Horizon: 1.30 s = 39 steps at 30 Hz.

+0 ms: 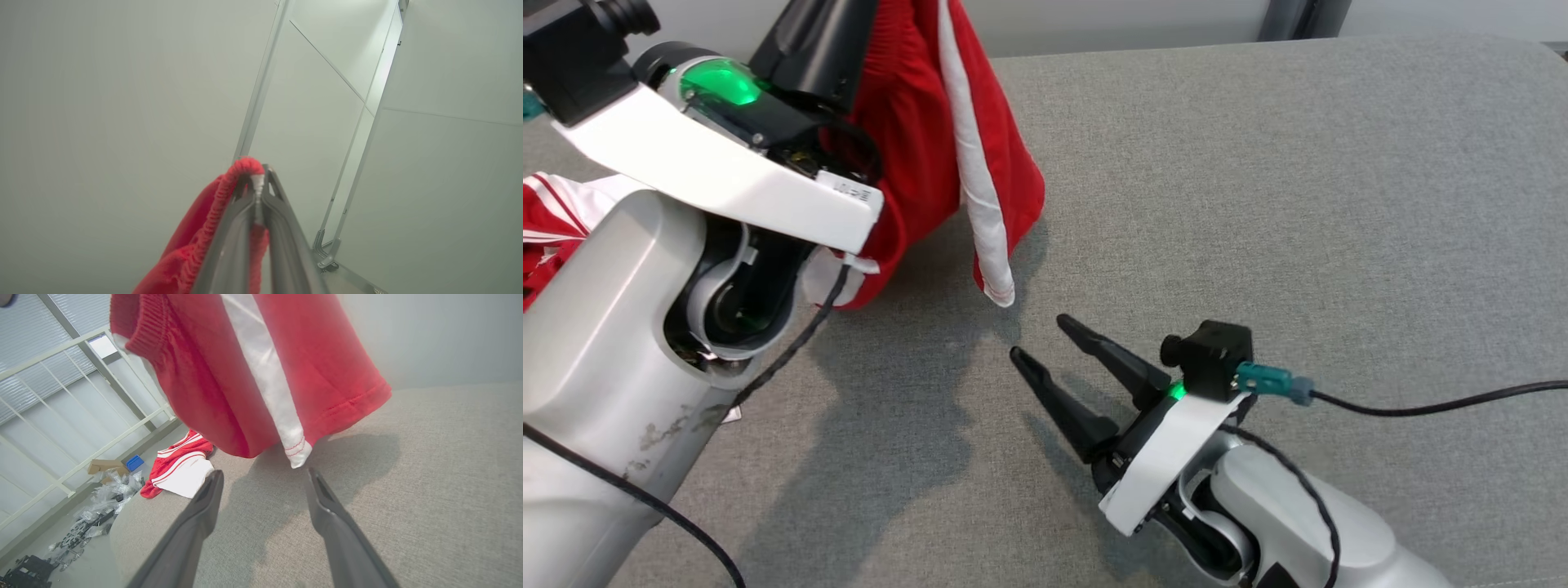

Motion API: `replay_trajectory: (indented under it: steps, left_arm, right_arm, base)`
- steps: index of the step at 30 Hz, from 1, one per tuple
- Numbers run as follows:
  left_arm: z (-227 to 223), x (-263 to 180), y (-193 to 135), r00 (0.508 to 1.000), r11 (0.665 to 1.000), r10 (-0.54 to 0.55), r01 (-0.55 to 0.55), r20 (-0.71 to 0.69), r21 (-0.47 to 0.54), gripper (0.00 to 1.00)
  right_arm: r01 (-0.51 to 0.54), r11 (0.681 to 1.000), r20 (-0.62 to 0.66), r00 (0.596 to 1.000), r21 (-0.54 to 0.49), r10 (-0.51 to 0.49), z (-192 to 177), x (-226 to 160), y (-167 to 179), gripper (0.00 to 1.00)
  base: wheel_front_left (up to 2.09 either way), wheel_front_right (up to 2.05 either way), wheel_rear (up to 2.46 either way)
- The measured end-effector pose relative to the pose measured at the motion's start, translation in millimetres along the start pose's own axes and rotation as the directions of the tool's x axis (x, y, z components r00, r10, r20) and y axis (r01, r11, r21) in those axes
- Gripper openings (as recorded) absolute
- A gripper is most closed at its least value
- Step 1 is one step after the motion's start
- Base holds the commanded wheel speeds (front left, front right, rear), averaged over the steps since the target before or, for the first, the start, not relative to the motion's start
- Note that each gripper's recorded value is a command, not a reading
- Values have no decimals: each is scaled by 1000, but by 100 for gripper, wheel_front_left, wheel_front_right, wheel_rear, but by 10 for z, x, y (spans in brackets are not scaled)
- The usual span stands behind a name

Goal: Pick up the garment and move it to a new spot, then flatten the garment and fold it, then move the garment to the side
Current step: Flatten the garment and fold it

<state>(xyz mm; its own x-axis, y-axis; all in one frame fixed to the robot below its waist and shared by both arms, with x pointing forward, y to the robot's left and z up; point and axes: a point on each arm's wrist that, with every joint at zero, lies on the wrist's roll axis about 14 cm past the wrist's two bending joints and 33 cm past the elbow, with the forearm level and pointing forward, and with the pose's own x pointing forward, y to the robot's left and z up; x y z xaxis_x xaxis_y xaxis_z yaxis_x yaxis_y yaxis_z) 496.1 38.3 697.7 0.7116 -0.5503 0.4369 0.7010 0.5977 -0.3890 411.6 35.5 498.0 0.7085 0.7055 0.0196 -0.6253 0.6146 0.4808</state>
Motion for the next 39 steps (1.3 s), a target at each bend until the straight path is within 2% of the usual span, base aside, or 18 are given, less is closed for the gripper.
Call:
replay_trajectory:
  steps: [4, 7, 8, 10, 11, 12, 16, 17, 18, 19, 22, 32, 36, 39]
  left_arm:
    - [35, 26, -169, 1000, 999, -26, 27, 9, -21, 0]
    - [45, 31, -241, 999, 999, -37, 37, 6, -22, 0]
    - [42, 32, -259, 999, 999, -39, 39, 3, -23, 0]
    - [39, 31, -295, 999, 999, -48, 48, -1, -25, 0]
    - [37, 30, -307, 999, 998, -49, 49, -4, -25, 0]
    - [33, 28, -321, 999, 998, -52, 52, -7, -26, 0]
    - [38, 21, -367, 998, 998, -64, 64, -9, -29, 0]
    - [39, 20, -378, 998, 997, -67, 67, -10, -29, 0]
    - [42, 18, -385, 998, 997, -68, 68, -11, -28, 0]
    - [46, 16, -387, 998, 997, -67, 67, -10, -27, 0]
    - [60, 9, -391, 998, 998, -64, 64, -10, -22, 0]
    - [72, -6, -401, 998, 998, -65, 64, -18, -13, 0]
    - [78, -10, -253, 999, 999, -32, 32, -21, 3, 0]
    - [93, -13, -71, 1000, 1000, 11, -11, -17, -4, 0]
  right_arm:
    - [-33, 996, -28, 999, -80, 31, -91, 19, 92, 100]
    - [-21, 993, -29, 999, -114, 18, -95, 31, 57, 100]
    - [-15, 992, -28, 1000, -123, 12, -92, 35, 40, 94]
    - [-6, 990, -40, 999, -143, 0, -125, 30, -1, 69]
    - [1, 990, -37, 999, -140, -7, -121, 31, -19, 63]
    - [7, 990, -35, 999, -138, -12, -116, 37, -34, 51]
    - [16, 990, -38, 999, -141, -22, -137, 55, -57, 45]
    - [18, 990, -37, 999, -142, -23, -132, 59, -60, 39]
    - [22, 990, -32, 999, -142, -27, -115, 63, -69, 25]
    - [27, 989, -25, 999, -146, -31, -94, 66, -83, 18]
    - [30, 987, -19, 999, -157, -33, -66, 69, -92, 0]
    - [28, 985, 2, 1000, -171, -28, 7, 87, -72, 0]
    - [115, 973, 94, 991, -200, -98, 297, 60, -318, 0]
    - [220, 952, 223, 960, -212, -172, 697, -61, -571, 0]
  base:
    - [0, 0, 0]
    - [0, 0, 0]
    - [0, 0, 0]
    - [0, 0, 0]
    - [0, 0, 0]
    - [0, 0, 0]
    - [0, 0, 0]
    - [0, 0, 0]
    - [0, 0, 0]
    - [0, 0, 0]
    - [0, 0, 0]
    - [0, 0, 0]
    - [0, 0, 0]
    - [0, 0, 0]
